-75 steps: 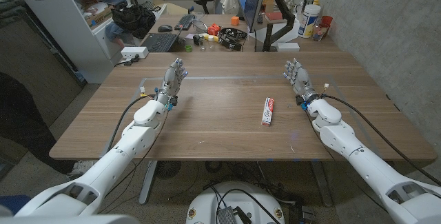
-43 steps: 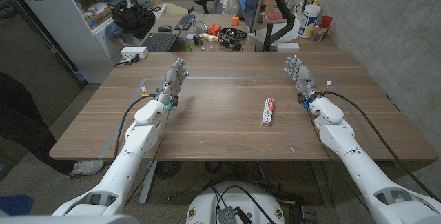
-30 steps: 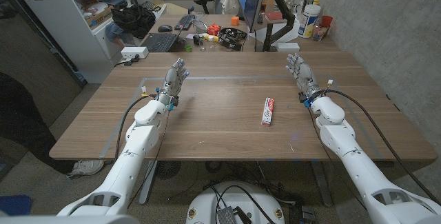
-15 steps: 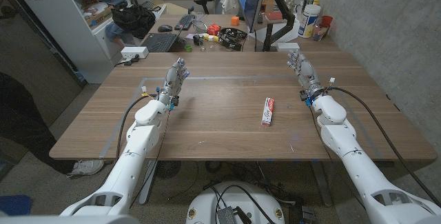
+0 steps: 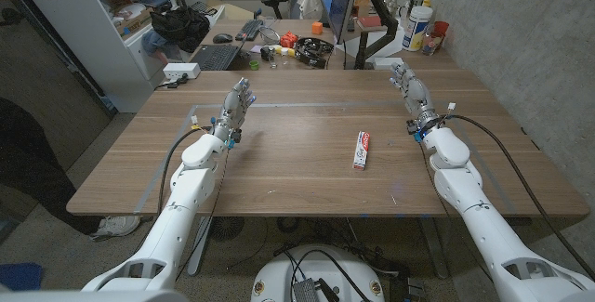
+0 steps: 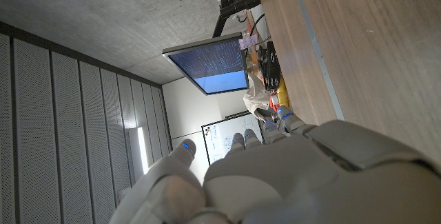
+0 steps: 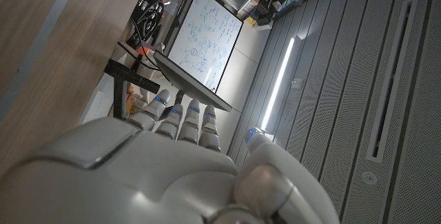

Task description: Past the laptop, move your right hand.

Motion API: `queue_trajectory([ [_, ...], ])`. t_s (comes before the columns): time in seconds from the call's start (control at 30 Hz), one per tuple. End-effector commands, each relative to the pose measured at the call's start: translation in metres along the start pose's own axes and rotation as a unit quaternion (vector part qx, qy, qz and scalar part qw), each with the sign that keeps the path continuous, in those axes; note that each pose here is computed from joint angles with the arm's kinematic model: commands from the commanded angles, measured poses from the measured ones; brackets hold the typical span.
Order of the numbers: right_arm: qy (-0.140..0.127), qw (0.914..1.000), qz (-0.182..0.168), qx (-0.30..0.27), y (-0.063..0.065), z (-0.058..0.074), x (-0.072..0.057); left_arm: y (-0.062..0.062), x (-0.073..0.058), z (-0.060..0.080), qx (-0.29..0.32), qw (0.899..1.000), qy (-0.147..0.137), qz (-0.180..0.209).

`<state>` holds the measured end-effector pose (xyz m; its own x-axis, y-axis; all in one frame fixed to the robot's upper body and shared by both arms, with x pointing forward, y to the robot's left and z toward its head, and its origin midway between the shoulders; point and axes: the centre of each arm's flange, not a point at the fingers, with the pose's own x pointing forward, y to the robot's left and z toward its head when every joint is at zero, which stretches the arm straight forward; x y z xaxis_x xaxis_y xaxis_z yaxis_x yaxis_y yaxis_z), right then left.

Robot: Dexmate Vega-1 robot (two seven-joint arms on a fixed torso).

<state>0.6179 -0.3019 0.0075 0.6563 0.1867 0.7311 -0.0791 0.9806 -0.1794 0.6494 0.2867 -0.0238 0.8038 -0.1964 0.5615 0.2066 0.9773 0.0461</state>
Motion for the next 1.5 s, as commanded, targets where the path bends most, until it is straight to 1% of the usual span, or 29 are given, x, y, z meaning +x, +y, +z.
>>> queue_trajectory([
  [0.03,-0.029,0.9993,0.000,-0.025,0.000,0.012,-0.005,0.000,-0.001,0.001,0.002,1.000,-0.001,-0.001],
  [0.33,-0.039,0.9985,-0.007,-0.038,-0.003,0.016,-0.006,0.001,-0.001,0.001,0.003,1.000,-0.001,-0.001],
  [0.53,-0.049,0.9973,-0.010,-0.053,-0.005,0.022,-0.008,0.001,-0.001,0.001,0.004,1.000,-0.001,-0.003],
  [0.83,-0.067,0.9954,-0.011,-0.068,-0.004,0.032,-0.009,0.001,0.001,0.001,0.005,1.000,0.000,-0.005],
  [1.17,-0.083,0.9932,-0.015,-0.080,-0.004,0.035,-0.011,0.005,0.001,0.000,0.007,1.000,0.000,-0.002],
  [1.5,-0.107,0.9890,-0.019,-0.100,-0.004,0.046,-0.014,0.004,0.002,0.000,0.007,1.000,0.000,-0.005],
])
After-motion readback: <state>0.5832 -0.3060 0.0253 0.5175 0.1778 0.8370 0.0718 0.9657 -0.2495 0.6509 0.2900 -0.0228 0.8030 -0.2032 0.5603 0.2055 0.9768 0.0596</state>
